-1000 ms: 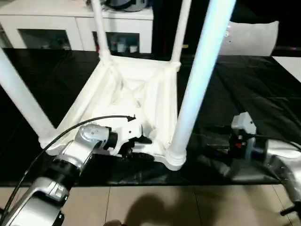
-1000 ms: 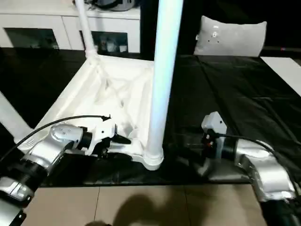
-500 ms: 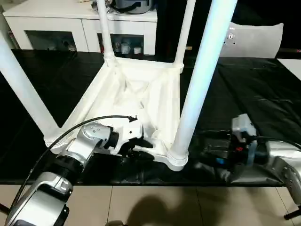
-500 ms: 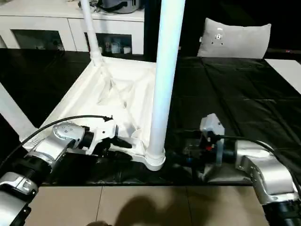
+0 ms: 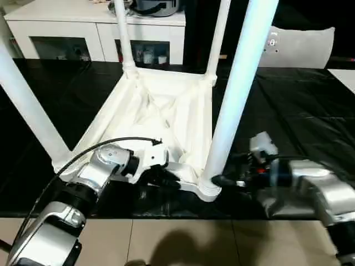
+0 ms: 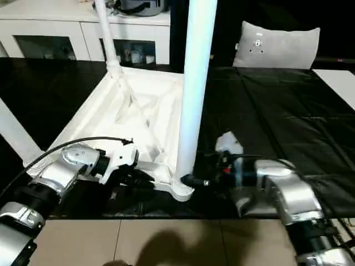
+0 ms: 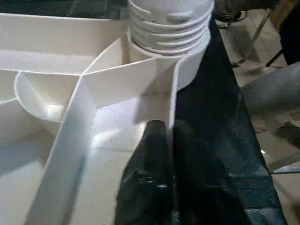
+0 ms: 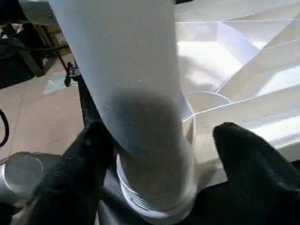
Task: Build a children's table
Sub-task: Rotate leg to tighten
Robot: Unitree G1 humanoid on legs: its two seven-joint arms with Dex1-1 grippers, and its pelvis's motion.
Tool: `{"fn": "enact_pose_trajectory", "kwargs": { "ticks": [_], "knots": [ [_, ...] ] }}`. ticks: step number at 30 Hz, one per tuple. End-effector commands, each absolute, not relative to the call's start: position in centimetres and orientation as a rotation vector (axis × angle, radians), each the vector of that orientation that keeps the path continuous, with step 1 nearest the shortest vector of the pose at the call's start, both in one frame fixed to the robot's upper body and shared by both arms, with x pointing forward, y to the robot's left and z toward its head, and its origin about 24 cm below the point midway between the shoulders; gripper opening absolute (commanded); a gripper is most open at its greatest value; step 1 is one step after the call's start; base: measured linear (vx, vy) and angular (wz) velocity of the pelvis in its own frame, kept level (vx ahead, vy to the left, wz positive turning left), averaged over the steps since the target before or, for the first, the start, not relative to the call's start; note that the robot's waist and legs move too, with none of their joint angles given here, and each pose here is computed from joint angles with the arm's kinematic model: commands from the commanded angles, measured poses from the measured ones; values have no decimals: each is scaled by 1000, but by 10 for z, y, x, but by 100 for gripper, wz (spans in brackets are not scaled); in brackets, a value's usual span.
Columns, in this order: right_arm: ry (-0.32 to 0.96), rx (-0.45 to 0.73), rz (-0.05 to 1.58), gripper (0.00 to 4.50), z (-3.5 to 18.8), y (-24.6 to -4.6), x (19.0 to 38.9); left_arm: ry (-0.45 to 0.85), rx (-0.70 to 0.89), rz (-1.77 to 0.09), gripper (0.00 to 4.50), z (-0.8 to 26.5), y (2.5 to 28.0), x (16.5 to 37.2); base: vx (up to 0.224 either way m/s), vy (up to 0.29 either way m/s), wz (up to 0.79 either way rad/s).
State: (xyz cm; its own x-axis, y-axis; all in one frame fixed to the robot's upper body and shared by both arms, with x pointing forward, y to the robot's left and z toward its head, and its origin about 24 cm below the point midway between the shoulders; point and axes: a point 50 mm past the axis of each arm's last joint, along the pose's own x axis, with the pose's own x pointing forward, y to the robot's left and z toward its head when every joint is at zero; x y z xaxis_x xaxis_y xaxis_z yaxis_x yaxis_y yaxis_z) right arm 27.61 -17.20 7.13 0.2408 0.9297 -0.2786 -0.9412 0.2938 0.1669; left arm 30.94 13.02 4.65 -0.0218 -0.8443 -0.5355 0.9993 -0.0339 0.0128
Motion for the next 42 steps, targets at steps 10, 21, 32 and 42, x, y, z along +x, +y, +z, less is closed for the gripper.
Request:
{"fn": "enact_pose_trajectory", "kwargs": {
  "ticks": [10,21,32,42],
  "knots": [
    [366,-43,1368,257,77,-159,280,508,444,-1536,0,31,135,300,0,0,0],
    [382,-15,1223,208,71,-153,284,514,340,-1394,0,29,123,302,0,0,0],
    [405,42,507,203,55,-133,323,378,189,-1077,0,51,66,320,0,0,0],
    [290,15,547,313,61,-133,318,326,293,-1032,0,53,65,323,0,0,0]
  ]
}}
